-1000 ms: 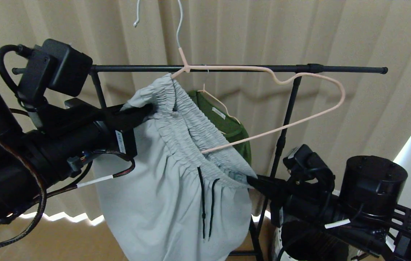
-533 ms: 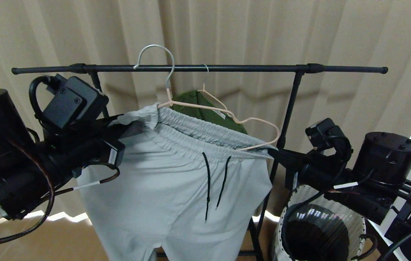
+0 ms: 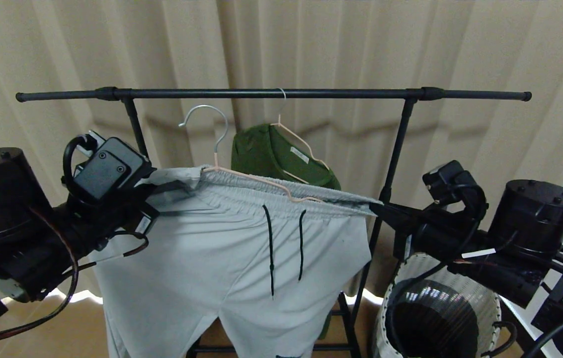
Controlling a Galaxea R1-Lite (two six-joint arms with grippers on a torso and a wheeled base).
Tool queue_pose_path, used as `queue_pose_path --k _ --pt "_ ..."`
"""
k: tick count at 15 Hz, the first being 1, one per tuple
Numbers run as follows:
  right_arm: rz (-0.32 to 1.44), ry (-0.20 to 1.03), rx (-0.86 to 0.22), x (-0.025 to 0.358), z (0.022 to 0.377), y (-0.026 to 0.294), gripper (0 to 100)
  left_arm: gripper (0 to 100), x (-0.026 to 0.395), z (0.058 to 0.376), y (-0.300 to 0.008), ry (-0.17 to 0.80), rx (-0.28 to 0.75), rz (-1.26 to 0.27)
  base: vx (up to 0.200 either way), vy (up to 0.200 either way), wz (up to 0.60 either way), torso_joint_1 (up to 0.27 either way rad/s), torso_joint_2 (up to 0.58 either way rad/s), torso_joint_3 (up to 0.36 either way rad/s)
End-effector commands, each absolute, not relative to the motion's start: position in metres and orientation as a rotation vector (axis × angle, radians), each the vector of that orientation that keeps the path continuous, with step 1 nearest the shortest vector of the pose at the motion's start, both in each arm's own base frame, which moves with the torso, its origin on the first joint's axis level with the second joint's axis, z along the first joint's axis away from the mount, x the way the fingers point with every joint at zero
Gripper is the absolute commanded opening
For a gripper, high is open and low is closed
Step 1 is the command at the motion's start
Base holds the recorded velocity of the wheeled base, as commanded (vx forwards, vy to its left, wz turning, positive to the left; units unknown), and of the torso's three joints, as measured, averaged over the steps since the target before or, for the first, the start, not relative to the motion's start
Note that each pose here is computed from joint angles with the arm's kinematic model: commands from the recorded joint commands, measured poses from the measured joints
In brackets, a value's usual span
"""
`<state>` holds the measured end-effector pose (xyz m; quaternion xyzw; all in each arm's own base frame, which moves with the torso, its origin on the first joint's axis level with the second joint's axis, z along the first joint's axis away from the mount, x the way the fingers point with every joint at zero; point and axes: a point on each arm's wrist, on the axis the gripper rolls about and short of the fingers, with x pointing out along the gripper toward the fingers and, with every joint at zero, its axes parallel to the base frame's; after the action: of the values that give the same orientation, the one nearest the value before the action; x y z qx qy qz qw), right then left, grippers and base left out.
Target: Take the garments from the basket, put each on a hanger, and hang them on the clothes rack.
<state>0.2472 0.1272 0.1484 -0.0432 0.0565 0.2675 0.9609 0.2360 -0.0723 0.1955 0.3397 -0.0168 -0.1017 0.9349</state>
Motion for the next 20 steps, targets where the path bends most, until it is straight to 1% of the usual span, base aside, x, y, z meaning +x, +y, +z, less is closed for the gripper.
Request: queue_pose_path --k 1,2,3,6,9,10,11,13,14,15,20 --pt "0.630 0.102 -0.093 0.227 0.153 0.143 0 0 0.241 0.189 -0.075 -0.009 0.696 -0.218 0.000 0.000 0.00 0.000 0.00 0.000" --pt "0.667 0.099 -0.094 0.221 0.154 0.151 100 0 0.242 0.188 -0.076 -0.008 0.695 -0.220 0.000 0.000 0.00 0.000 0.00 0.000" --pt "0.695 0.101 -0.097 0.216 0.153 0.157 100 0 0.241 0.189 -0.078 -0.013 0.689 -0.224 0.000 0.000 0.00 0.000 0.00 0.000" --pt "0.779 0.110 -0.105 0.201 0.152 0.173 100 0 0.240 0.189 -0.083 -0.012 0.625 -0.238 0.000 0.000 0.00 0.000 0.00 0.000" --pt "0.782 0.081 -0.100 0.202 0.158 0.176 100 0 0.233 0.187 -0.095 -0.009 0.556 -0.292 0.000 0.000 0.00 0.000 0.00 0.000" --pt "0.781 0.071 -0.103 0.207 0.157 0.181 100 0 0.229 0.188 -0.103 -0.015 0.511 -0.326 0.000 0.000 0.00 0.000 0.00 0.000" --pt "0.780 0.063 -0.104 0.209 0.157 0.182 100 0 0.228 0.187 -0.105 -0.014 0.501 -0.335 0.000 0.000 0.00 0.000 0.00 0.000" --pt "0.772 -0.034 -0.146 0.222 0.153 0.192 100 0 0.224 0.183 -0.111 -0.004 0.498 -0.367 0.000 0.000 0.00 0.000 0.00 0.000" --pt "0.766 -0.054 -0.171 0.225 0.152 0.192 100 0 0.223 0.182 -0.113 -0.003 0.499 -0.377 0.000 0.000 0.00 0.000 0.00 0.000" --pt "0.750 -0.067 -0.209 0.230 0.151 0.190 100 0 0.220 0.183 -0.117 -0.009 0.499 -0.395 0.000 0.000 0.00 0.000 0.00 0.000" --pt "0.737 -0.099 -0.263 0.235 0.154 0.191 100 0 0.212 0.182 -0.126 -0.019 0.504 -0.442 0.000 0.000 0.00 0.000 0.00 0.000"
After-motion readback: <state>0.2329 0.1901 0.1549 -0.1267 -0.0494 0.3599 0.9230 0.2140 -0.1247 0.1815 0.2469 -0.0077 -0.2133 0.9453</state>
